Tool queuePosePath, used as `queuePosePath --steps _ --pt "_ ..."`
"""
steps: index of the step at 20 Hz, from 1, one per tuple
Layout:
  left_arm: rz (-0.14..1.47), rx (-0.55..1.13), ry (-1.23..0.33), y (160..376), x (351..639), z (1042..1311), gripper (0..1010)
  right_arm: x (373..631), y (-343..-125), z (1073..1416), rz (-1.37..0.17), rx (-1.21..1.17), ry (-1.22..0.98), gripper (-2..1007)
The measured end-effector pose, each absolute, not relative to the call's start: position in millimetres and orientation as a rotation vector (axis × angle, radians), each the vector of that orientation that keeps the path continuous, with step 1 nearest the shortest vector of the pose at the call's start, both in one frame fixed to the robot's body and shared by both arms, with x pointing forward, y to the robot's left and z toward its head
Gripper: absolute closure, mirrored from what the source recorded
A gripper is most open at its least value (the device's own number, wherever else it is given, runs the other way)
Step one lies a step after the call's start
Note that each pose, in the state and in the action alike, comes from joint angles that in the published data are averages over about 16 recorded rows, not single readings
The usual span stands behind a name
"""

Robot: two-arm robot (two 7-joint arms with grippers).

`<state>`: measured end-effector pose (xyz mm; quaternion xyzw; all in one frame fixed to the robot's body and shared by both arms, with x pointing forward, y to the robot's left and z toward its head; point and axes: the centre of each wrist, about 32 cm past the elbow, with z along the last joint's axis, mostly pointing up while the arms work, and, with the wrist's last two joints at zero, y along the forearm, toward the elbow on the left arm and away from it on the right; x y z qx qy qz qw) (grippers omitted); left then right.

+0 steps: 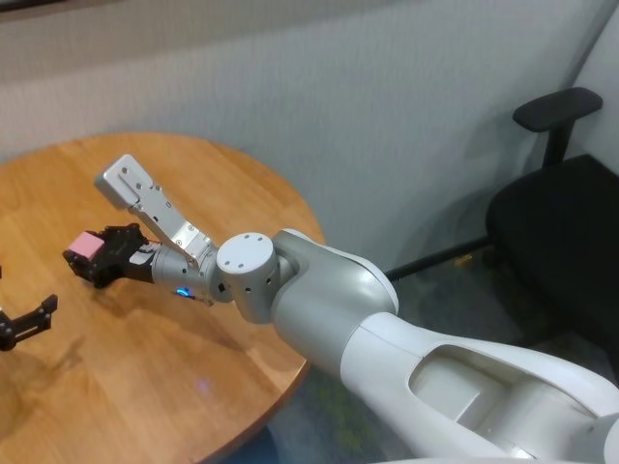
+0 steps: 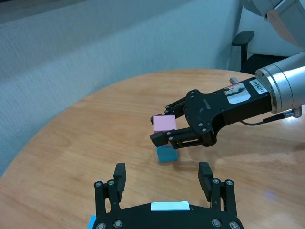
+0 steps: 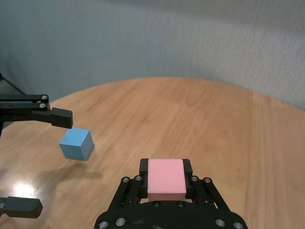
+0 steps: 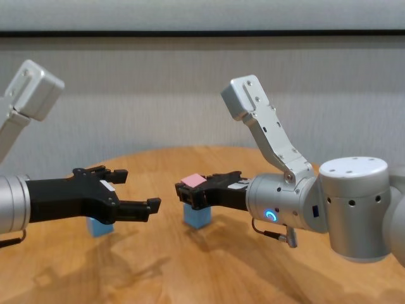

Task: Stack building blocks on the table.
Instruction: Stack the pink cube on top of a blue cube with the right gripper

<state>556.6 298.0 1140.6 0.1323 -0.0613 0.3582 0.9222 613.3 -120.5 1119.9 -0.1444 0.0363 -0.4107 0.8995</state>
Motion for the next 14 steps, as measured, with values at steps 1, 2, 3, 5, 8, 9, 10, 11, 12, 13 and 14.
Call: queuePosePath --steps 1,2,3,5,8,9,10,11,12,13,14 --pt "0.736 0.272 -0.126 298.0 556.6 1140.6 10 613.4 -120.6 1119.6 -0.85 -0.3 0.075 633" --pt "0.735 0.272 -0.126 298.0 556.6 1140.6 10 613.5 -120.7 1119.3 -0.851 -0.301 0.075 633" --pt "0.735 0.272 -0.126 298.0 556.6 1140.6 10 613.6 -120.9 1119.1 -0.851 -0.301 0.075 633" --pt "0.735 0.272 -0.126 298.0 556.6 1140.6 10 613.9 -121.1 1118.6 -0.852 -0.303 0.074 633" --pt "0.735 0.272 -0.126 298.0 556.6 1140.6 10 614.3 -121.3 1117.6 -0.852 -0.306 0.075 633" --pt "0.735 0.272 -0.126 298.0 556.6 1140.6 10 614.5 -121.4 1117.2 -0.852 -0.306 0.076 633" --pt "0.735 0.272 -0.126 298.0 556.6 1140.6 10 614.6 -121.4 1116.8 -0.852 -0.307 0.076 633" --pt "0.735 0.272 -0.126 298.0 556.6 1140.6 10 614.8 -121.5 1116.4 -0.852 -0.308 0.077 632" --pt "0.735 0.272 -0.126 298.0 556.6 1140.6 10 615.0 -121.5 1116.0 -0.852 -0.309 0.077 632" --pt "0.735 0.272 -0.126 298.0 556.6 1140.6 10 615.1 -121.5 1115.7 -0.852 -0.309 0.078 632" --pt "0.735 0.272 -0.126 298.0 556.6 1140.6 10 615.2 -121.5 1115.4 -0.852 -0.31 0.078 632"
